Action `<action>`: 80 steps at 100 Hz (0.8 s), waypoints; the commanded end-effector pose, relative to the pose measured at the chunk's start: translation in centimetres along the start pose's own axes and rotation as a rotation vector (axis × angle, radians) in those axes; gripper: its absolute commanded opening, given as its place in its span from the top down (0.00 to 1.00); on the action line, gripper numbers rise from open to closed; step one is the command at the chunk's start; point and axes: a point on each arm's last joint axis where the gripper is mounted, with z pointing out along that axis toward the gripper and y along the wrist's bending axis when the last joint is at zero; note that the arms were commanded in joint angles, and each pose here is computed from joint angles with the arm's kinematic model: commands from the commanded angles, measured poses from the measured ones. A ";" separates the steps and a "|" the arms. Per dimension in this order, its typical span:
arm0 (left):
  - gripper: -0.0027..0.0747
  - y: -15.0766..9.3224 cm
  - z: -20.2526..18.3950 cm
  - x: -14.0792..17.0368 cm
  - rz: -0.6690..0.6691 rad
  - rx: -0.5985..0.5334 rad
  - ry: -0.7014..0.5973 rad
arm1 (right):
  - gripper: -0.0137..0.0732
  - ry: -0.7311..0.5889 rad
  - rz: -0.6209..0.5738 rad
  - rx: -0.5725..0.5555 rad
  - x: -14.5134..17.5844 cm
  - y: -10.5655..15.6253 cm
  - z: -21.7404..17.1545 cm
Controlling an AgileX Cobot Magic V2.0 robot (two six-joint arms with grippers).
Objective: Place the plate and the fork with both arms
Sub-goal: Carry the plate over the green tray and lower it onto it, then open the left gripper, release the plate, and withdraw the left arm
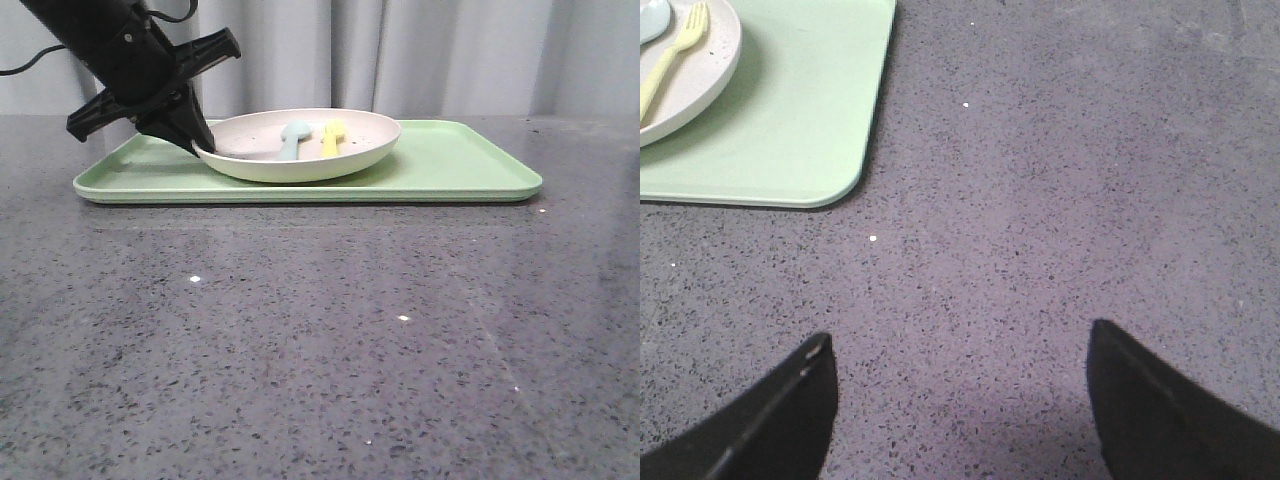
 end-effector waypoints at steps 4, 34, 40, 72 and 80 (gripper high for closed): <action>0.99 -1.8 -2.3 -1.1 -0.003 0.058 -0.098 | 0.24 -0.097 -0.010 0.000 -1.6 0.0 -0.5; 0.85 -1.8 -2.3 -1.1 -0.008 0.061 -0.098 | 0.24 -0.097 -0.010 0.000 -1.6 0.0 -0.5; 0.74 -1.8 -2.3 -1.1 -0.010 0.062 -0.098 | 0.24 -0.097 -0.010 0.000 -1.6 0.0 -0.5; 0.35 -2.0 -2.5 -1.3 -0.022 0.075 -0.112 | 0.24 -0.097 -0.010 0.000 -1.6 0.0 -0.5; 0.35 -2.3 -3.1 -1.4 -0.018 0.082 -0.129 | 0.24 -0.097 -0.010 0.000 -1.6 0.0 -0.5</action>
